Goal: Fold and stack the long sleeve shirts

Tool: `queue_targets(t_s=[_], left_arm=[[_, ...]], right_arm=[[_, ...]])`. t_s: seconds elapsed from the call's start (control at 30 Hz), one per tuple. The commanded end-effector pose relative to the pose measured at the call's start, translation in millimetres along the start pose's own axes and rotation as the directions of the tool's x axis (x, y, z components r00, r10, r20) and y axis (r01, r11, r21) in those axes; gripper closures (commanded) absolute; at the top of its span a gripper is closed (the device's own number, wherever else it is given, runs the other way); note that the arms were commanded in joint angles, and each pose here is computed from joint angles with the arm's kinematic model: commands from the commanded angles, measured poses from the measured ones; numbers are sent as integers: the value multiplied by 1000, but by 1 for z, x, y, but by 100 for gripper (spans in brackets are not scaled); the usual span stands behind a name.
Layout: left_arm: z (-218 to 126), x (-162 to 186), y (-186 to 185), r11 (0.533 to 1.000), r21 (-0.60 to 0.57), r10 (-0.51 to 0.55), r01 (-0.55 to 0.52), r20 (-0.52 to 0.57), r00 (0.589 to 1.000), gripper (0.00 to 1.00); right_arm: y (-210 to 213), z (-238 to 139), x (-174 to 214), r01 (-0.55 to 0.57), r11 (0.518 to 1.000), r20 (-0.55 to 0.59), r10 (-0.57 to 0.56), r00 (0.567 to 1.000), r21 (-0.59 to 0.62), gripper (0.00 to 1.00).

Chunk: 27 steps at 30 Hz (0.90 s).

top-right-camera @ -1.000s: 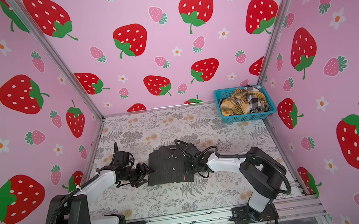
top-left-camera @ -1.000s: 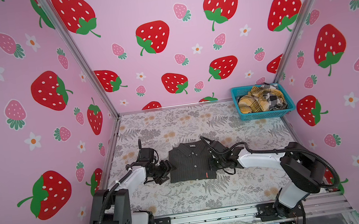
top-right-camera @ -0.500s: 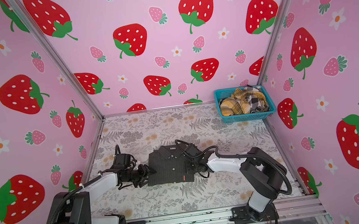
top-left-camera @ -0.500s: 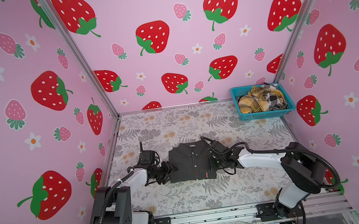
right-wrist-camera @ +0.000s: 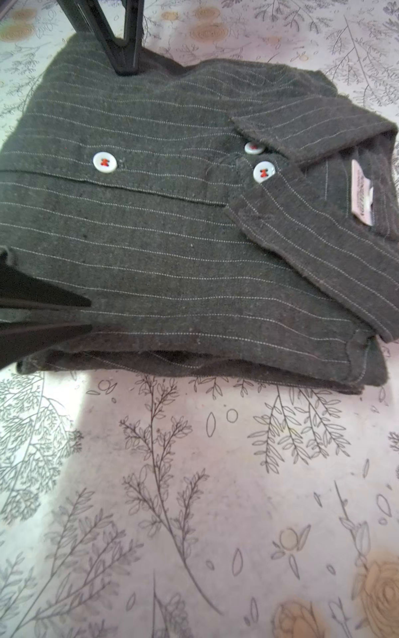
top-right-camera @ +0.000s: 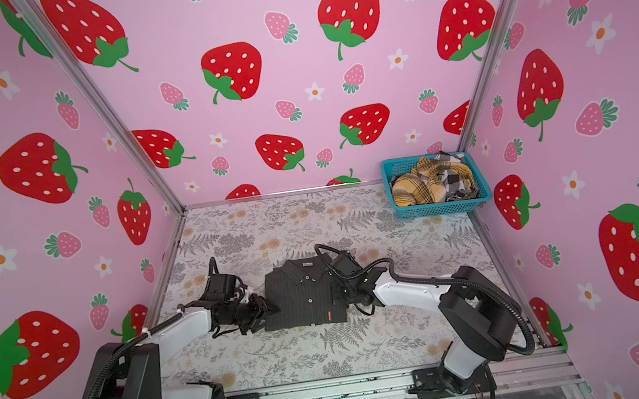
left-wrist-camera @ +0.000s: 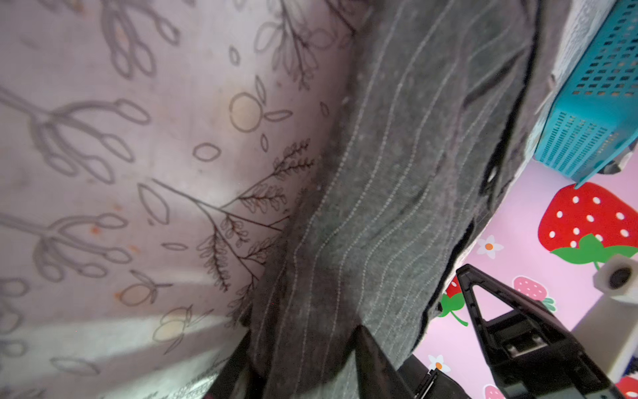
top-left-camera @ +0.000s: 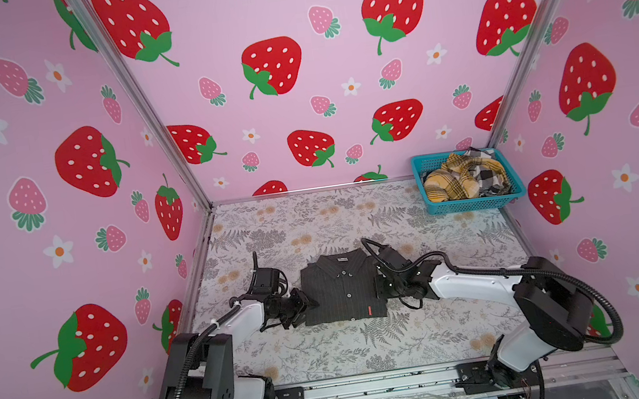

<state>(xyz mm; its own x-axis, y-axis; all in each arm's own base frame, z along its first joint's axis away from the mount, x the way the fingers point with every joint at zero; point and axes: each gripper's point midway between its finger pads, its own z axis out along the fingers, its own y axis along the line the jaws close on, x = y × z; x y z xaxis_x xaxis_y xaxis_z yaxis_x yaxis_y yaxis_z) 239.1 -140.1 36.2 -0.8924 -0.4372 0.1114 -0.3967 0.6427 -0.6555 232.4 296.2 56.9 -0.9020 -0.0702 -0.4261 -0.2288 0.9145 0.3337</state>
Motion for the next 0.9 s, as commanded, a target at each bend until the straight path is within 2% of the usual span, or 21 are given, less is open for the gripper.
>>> queue_targets(t_s=[0.0,0.33,0.87], left_arm=[[-5,3,-8,1000,13,19,-19,0,1000,48],[2,3,-9,1000,1,8,-8,-25,1000,63],[7,-1,-16,1000,-10,20,-21,-18,1000,71]], right_arm=[[-10,-1,4,-28,999,1,28,1000,31,88],[-11,-3,3,-33,999,0,33,999,30,88],[-22,7,17,-31,997,-54,34,998,68,88]])
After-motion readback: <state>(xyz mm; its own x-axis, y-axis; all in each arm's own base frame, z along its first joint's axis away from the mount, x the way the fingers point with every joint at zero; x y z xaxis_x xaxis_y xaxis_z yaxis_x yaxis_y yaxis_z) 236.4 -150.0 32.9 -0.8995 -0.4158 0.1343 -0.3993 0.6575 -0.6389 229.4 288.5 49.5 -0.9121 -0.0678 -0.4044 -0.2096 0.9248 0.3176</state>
